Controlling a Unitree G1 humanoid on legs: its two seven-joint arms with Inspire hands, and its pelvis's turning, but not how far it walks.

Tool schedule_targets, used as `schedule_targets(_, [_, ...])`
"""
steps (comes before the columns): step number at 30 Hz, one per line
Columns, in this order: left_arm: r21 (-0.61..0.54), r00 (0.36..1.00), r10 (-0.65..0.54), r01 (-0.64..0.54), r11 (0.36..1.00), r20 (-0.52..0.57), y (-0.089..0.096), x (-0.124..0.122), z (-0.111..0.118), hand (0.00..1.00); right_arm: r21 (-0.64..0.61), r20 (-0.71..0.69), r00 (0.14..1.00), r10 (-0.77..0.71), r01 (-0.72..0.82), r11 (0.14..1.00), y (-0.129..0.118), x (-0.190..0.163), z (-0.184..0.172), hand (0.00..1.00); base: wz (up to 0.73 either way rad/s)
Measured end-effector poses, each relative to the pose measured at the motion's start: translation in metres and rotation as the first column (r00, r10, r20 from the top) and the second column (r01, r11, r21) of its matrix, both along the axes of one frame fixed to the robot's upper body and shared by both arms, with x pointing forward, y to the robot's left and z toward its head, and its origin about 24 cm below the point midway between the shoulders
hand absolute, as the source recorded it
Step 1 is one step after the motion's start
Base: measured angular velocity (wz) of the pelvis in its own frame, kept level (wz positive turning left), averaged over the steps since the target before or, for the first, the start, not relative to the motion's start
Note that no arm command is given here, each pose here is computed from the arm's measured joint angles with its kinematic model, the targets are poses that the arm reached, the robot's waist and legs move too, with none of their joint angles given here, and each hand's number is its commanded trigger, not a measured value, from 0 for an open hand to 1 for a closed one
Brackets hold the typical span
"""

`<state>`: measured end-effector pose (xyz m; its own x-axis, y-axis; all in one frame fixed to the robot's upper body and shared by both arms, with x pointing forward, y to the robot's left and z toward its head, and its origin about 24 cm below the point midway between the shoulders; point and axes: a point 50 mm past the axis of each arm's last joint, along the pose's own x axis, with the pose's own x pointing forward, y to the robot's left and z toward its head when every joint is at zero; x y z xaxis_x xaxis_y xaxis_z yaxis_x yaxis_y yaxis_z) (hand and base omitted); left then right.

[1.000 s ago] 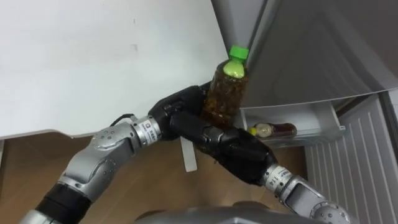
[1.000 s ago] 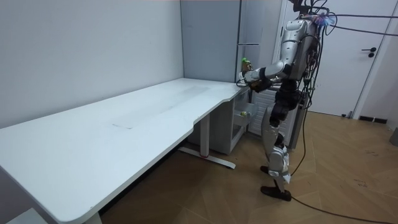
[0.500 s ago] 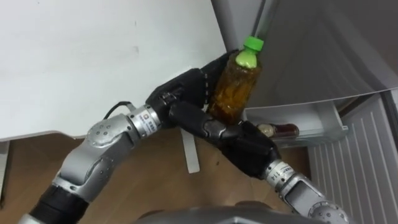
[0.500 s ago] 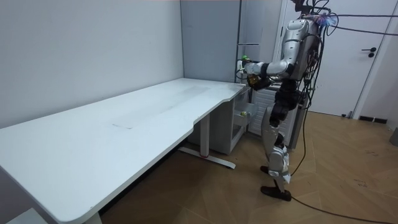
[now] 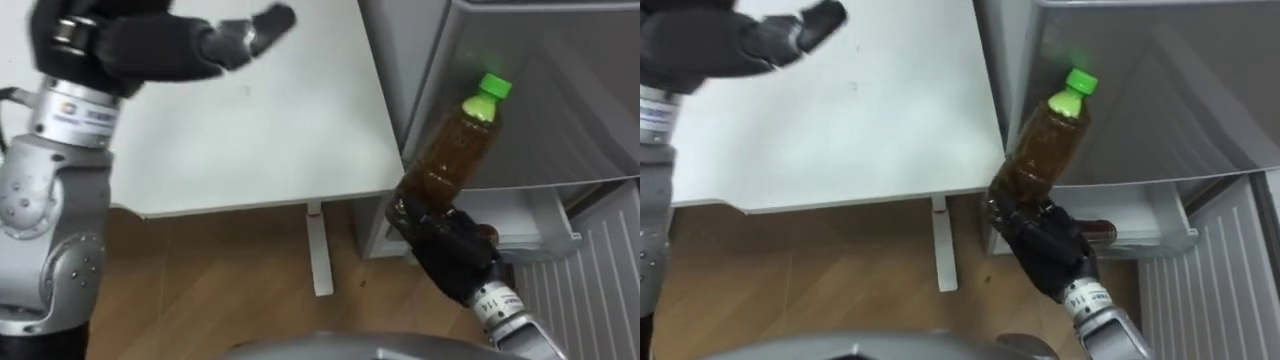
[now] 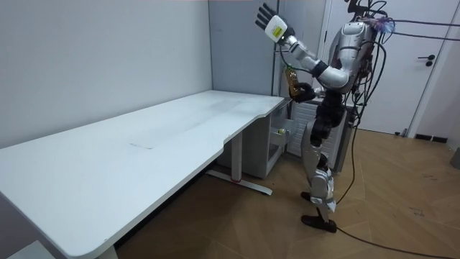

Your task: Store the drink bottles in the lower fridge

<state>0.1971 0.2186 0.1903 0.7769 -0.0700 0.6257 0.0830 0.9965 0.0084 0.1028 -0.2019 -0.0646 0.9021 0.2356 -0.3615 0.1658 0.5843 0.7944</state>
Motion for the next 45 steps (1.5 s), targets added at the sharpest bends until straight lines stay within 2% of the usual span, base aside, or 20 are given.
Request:
schedule_targets(2, [0.031,0.977,0.207,-0.209,0.977,0.059,0.018,-0.012,0.006,0.00,-0.054,-0.002,1.000,-0.018,0.018,0.998,-0.008,-0.005,0.000,1.00,0.10])
schedule_targets(5, [0.032,0.905,0.409,-0.415,0.909,0.118,0.032,-0.020,0.011,0.00,-0.091,-0.013,0.999,-0.030,0.028,0.995,-0.013,-0.012,-0.001,1.00,0.08])
schedule_targets(6, [0.019,0.889,0.439,-0.444,0.896,0.129,0.035,-0.022,0.012,0.00,-0.098,-0.015,1.000,-0.026,0.024,0.995,-0.014,-0.013,-0.001,1.00,0.03])
schedule_targets(9, [-0.021,0.792,0.589,-0.594,0.804,0.161,0.049,-0.034,0.012,0.00,-0.103,-0.020,0.999,-0.031,0.028,0.994,-0.014,-0.017,0.000,1.00,0.06])
schedule_targets(11, [-0.043,0.686,0.702,-0.709,0.704,0.192,0.059,-0.044,0.014,0.00,-0.119,-0.022,0.999,-0.032,0.030,0.992,-0.016,-0.018,0.000,1.00,0.13])
schedule_targets(12, [-0.047,0.658,0.726,-0.734,0.678,0.200,0.062,-0.047,0.014,0.00,-0.126,-0.024,0.999,-0.033,0.029,0.992,-0.017,-0.019,0.000,1.00,0.07])
schedule_targets(14, [-0.096,0.544,0.812,-0.815,0.571,0.209,0.074,-0.057,0.011,0.00,-0.150,-0.027,0.999,-0.044,0.040,0.988,-0.022,-0.020,0.001,1.00,0.02])
schedule_targets(15, [-0.105,0.514,0.834,-0.835,0.540,0.202,0.079,-0.059,0.009,0.00,-0.157,-0.029,0.998,-0.051,0.046,0.987,-0.024,-0.019,0.003,1.00,-0.06])
schedule_targets(17, [-0.129,0.411,0.902,-0.895,0.427,0.133,0.098,-0.066,-0.003,0.00,-0.183,-0.029,0.996,-0.083,0.076,0.980,-0.030,-0.016,0.007,1.00,-0.05])
schedule_targets(20, [-0.180,0.325,0.946,-0.930,0.322,0.011,0.118,-0.081,-0.018,0.00,-0.187,-0.026,0.990,-0.141,0.134,0.973,-0.035,-0.018,0.015,1.00,0.02])
schedule_targets(22, [-0.173,0.265,0.963,-0.952,0.253,-0.055,0.128,-0.090,-0.029,0.00,-0.187,-0.034,0.987,-0.155,0.146,0.971,-0.035,-0.018,0.017,1.00,0.03])
schedule_targets(26, [-0.065,0.122,0.946,-0.992,0.107,-0.299,0.152,-0.102,-0.073,0.00,-0.176,-0.058,0.983,-0.175,0.163,0.971,-0.038,-0.016,0.019,1.00,0.05])
schedule_targets(27, [-0.045,0.106,0.938,-0.994,0.096,-0.329,0.154,-0.102,-0.079,0.00,-0.169,-0.063,0.982,-0.179,0.167,0.971,-0.038,-0.016,0.019,1.00,0.08])
schedule_targets(29, [0.045,0.037,0.896,-0.997,0.064,-0.443,0.158,-0.107,-0.107,0.00,-0.135,-0.085,0.978,-0.192,0.179,0.974,-0.036,-0.016,0.019,1.00,0.02])
schedule_targets(33, [0.182,-0.054,0.799,-0.981,0.070,-0.599,0.149,-0.122,-0.151,0.00,-0.079,-0.121,0.964,-0.235,0.227,0.971,-0.035,-0.017,0.017,1.00,-0.04])
schedule_targets(35, [0.293,-0.124,0.723,-0.949,0.113,-0.680,0.136,-0.131,-0.185,0.00,-0.076,-0.132,0.963,-0.234,0.226,0.971,-0.033,-0.018,0.016,1.00,-0.02])
schedule_targets(36, [0.324,-0.143,0.702,-0.937,0.131,-0.698,0.132,-0.133,-0.194,0.00,-0.077,-0.137,0.962,-0.235,0.226,0.971,-0.033,-0.017,0.015,1.00,-0.05])
schedule_targets(38, [0.446,-0.221,0.627,-0.866,0.226,-0.747,0.116,-0.146,-0.227,0.00,-0.061,-0.161,0.957,-0.243,0.236,0.970,-0.031,-0.018,0.014,1.00,0.00])
schedule_targets(40, [0.510,-0.276,0.568,-0.803,0.307,-0.775,0.103,-0.155,-0.250,0.00,-0.046,-0.180,0.951,-0.252,0.247,0.968,-0.029,-0.019,0.012,1.00,-0.04])
schedule_targets(45, [0.551,-0.368,0.435,-0.708,0.441,-0.822,0.082,-0.179,-0.284,0.00,0.001,-0.243,0.929,-0.281,0.290,0.957,-0.025,-0.024,0.002,1.00,-0.04])
